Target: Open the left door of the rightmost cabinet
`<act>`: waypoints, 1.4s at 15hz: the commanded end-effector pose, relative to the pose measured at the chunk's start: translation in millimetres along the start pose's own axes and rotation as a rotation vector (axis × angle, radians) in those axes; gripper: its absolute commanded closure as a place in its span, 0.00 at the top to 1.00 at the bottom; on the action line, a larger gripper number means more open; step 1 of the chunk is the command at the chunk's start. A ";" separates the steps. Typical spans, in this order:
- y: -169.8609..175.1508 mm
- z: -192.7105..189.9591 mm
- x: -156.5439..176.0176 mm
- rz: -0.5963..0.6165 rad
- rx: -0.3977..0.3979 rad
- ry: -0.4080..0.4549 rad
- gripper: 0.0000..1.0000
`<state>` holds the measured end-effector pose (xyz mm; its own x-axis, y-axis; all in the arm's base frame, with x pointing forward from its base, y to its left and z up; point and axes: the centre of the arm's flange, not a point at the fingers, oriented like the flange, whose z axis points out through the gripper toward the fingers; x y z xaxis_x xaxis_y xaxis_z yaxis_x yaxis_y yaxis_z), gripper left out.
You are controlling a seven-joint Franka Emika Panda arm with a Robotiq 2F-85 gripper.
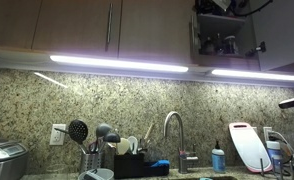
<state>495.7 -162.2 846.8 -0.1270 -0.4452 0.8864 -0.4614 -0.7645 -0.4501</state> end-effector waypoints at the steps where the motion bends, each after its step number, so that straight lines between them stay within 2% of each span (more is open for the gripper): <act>1: -0.4 -15.4 -2.3 -0.038 0.075 -0.148 0.00; 6: 2.0 -31.6 -9.8 -0.104 0.149 -0.246 0.00; 10: 5.7 -51.6 -13.6 -0.176 0.239 -0.296 0.00; 15: 10.7 -76.4 -21.3 -0.247 0.318 -0.309 0.00; 21: 16.0 -119.7 -45.8 -0.320 0.398 -0.299 0.00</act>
<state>418.8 -143.1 840.0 0.1732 -0.2753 0.9456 -0.1526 -0.9560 -0.2504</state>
